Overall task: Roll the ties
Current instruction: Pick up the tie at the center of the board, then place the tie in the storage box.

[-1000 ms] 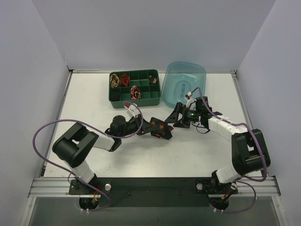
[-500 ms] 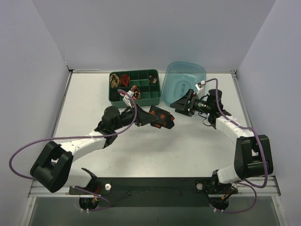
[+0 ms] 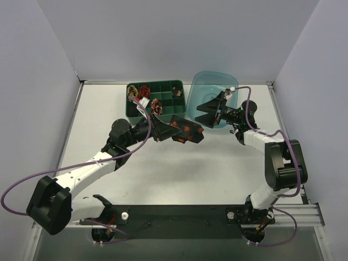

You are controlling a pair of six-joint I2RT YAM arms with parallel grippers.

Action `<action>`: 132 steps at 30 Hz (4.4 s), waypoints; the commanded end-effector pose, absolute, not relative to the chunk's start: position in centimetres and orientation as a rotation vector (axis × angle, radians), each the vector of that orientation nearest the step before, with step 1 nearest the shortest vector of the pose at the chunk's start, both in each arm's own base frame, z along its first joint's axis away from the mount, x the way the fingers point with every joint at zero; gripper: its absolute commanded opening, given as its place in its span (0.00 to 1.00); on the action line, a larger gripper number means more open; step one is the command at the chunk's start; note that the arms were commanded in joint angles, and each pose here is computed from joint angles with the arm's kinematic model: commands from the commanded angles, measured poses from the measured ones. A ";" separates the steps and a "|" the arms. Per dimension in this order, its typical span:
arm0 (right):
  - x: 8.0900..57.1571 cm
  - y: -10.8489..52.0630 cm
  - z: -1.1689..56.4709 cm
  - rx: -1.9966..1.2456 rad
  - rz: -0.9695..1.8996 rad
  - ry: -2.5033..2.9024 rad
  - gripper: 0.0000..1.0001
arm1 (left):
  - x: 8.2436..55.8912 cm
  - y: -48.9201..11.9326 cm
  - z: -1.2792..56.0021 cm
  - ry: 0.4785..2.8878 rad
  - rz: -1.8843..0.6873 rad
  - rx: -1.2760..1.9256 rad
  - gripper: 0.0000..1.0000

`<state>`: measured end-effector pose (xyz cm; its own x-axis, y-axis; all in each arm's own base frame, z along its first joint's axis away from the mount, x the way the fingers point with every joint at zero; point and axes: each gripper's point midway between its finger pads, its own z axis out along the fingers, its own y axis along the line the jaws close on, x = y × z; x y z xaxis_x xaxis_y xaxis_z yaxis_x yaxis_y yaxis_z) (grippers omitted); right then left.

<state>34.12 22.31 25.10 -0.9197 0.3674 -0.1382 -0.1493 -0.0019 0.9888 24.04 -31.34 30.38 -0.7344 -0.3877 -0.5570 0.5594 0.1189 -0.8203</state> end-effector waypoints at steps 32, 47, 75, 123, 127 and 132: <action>26.0 23.2 32.0 -0.434 1.516 1.818 0.95 | 21.3 -29.0 39.4 1.426 -1.796 0.198 0.43; 25.0 23.1 36.7 -0.265 1.727 1.608 0.98 | 21.3 -28.3 43.1 1.340 -1.826 0.158 0.44; 20.9 25.3 39.5 -0.389 1.866 1.476 0.97 | 17.8 -26.2 46.9 1.197 -1.942 0.142 0.43; 20.7 30.2 38.2 -0.507 1.622 1.743 0.81 | 20.9 -27.6 40.7 1.472 -1.725 0.042 0.42; 20.6 30.5 38.3 -0.524 1.645 1.746 0.73 | 21.2 -27.6 40.1 1.490 -1.699 0.030 0.42; 20.6 31.4 37.2 -0.558 1.706 1.791 0.50 | 21.8 -27.7 39.6 1.509 -1.670 0.010 0.42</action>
